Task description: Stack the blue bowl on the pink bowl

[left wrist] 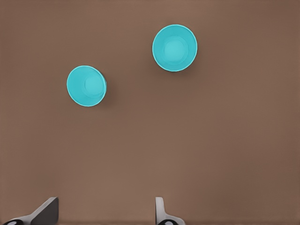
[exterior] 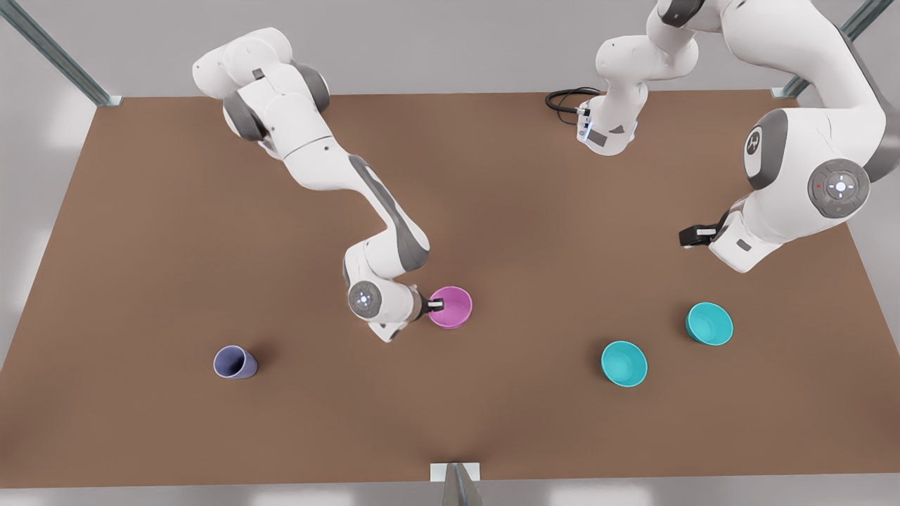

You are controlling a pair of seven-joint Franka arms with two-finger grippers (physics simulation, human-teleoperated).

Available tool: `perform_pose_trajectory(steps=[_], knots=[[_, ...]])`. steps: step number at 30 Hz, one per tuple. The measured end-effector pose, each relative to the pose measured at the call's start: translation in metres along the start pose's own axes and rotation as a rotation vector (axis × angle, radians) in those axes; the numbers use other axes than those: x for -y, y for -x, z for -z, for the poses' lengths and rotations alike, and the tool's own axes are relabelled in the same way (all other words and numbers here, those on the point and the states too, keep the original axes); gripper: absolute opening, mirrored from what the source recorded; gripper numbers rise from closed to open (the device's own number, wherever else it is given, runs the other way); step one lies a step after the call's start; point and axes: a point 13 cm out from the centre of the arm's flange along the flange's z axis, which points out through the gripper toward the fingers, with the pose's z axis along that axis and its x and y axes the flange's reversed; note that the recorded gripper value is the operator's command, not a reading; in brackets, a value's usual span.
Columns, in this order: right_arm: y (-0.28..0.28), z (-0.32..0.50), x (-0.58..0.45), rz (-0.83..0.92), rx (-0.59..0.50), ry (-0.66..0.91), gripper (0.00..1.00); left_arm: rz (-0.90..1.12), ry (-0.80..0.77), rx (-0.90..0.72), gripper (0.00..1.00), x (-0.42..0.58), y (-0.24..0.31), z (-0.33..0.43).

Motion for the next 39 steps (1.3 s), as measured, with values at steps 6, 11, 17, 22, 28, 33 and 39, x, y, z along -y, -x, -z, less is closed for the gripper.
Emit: perform_pose_trajectory(steps=[6, 11, 17, 22, 28, 33, 39], knots=[[0.01, -0.022, -0.006, -0.113, 0.047, 0.017, 1.0, 0.001, -0.002, -0.003, 1.0, 0.0, 0.001, -0.002], [0.018, -0.003, -0.012, -0.175, 0.087, 0.038, 1.0, 0.006, -0.001, -0.012, 1.0, -0.003, 0.002, -0.006], [0.067, 0.196, 0.13, -0.346, 0.13, 0.027, 1.0, 0.029, 0.002, -0.042, 1.0, -0.019, 0.003, -0.015], [-0.008, 0.438, 0.303, -0.325, 0.257, -0.277, 1.0, 0.05, -0.001, -0.025, 1.0, -0.03, 0.006, -0.008], [-0.122, 0.521, 0.34, -0.243, 0.212, -0.428, 1.0, 0.185, -0.072, -0.11, 1.0, -0.121, 0.093, -0.164], [-0.129, 0.505, 0.355, -0.178, 0.111, -0.468, 1.0, 0.068, -0.11, -0.012, 1.0, -0.064, 0.172, -0.269], [-0.123, 0.506, 0.351, -0.1, 0.077, -0.474, 1.0, 0.004, -0.189, 0.094, 1.0, -0.013, 0.21, -0.305]])
